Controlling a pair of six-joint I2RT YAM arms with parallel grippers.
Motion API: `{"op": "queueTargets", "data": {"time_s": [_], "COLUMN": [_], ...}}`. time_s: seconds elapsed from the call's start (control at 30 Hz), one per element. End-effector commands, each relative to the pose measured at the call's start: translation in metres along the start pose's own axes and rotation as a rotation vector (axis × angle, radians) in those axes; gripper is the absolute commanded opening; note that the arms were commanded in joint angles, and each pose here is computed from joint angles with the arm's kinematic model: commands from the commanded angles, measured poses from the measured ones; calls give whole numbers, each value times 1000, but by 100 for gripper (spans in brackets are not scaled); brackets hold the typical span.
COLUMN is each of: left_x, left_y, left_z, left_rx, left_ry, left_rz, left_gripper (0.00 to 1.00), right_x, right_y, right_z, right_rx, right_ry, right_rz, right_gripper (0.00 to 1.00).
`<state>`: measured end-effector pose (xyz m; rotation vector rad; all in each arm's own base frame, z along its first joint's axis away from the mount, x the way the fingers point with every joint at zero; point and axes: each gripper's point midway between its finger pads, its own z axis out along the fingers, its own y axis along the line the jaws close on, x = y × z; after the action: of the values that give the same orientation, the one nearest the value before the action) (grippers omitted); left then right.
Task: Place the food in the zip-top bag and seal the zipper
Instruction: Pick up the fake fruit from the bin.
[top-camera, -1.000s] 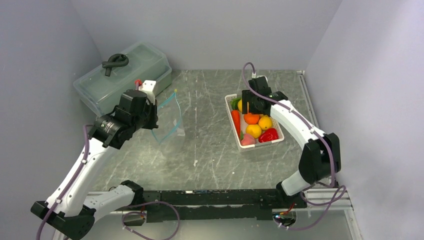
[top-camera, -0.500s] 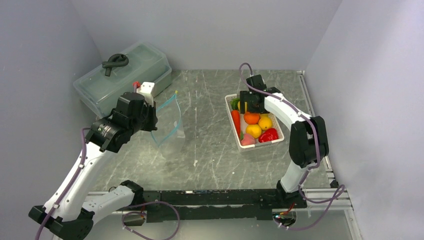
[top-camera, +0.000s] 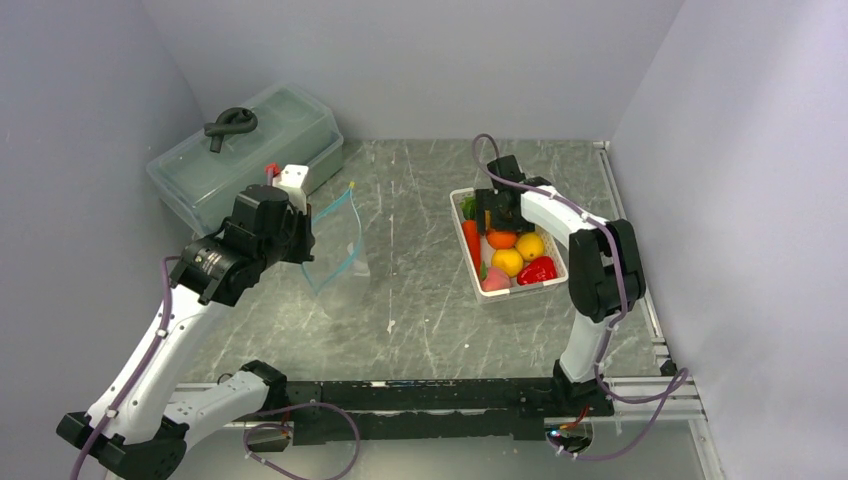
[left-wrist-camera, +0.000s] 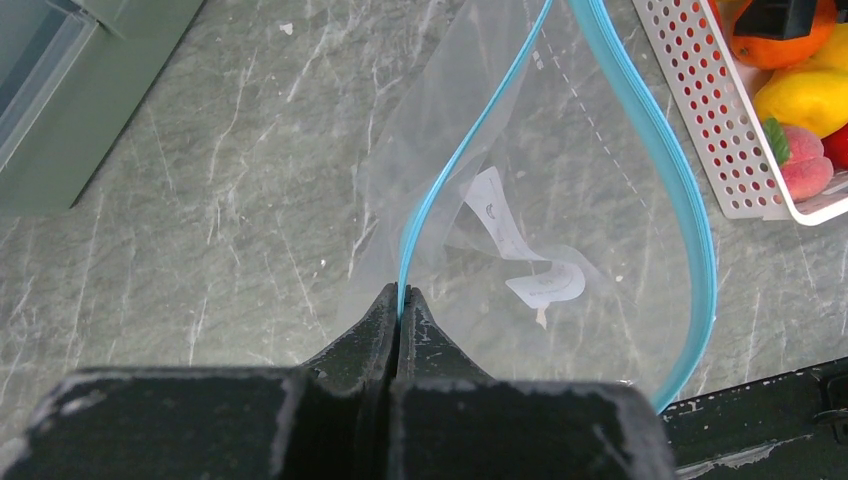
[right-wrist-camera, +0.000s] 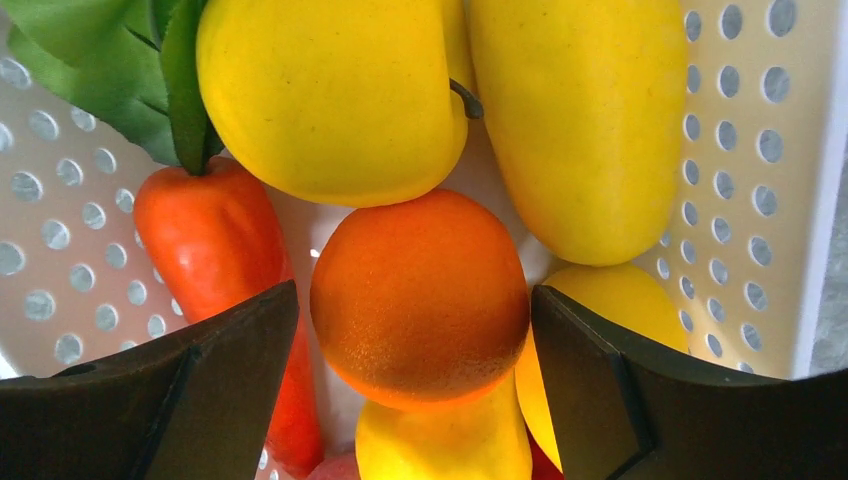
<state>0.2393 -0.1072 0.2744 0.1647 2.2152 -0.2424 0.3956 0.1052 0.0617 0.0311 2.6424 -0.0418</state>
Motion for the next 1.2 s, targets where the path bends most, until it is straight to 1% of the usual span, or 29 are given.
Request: {"op": "queueTargets", "data": {"time_s": [0.0,0.07,0.13,0.23,0.33,0.5,0.8,1.0,1.17], "left_x": [-9,-9,-9,-8,-8,-8,-5,-6,-8], "left_y": [-2,-2,-2,-2,-2,-3,-4,-4,-4], "left_z": [-9,-9,-10,-9,-8,-8,-4,-2,-1], "left_rx": [14,12,13,10,10,15,9,4,3], "left_ry": [-33,-34,-35,-29,-28,-27,-3,0,0], "left_rz": [0,-2,-2,-5,-6,-13,-23,-23,-26], "left_gripper": [0,0,0,0,0,0,0,0,0], "right_x": [-17,-14,-12,-12,-15,-25,-48,-64,-74], "right_y": [0,-2,-4,-5,-6,-8,-8,4,24], "right_z": [1,4,5,4,-2,-20,-67,-111,-153], "right_rx": [2,14,25,31,29,23,-21,-116,-219], "right_ry": [-46,-39,-38,-41,-50,-102,-225,-325,-404], "right_rz": [18,14,10,8,7,15,65,88,69], "right_gripper": [89,88,84,74,61,43,36,34,34]}}
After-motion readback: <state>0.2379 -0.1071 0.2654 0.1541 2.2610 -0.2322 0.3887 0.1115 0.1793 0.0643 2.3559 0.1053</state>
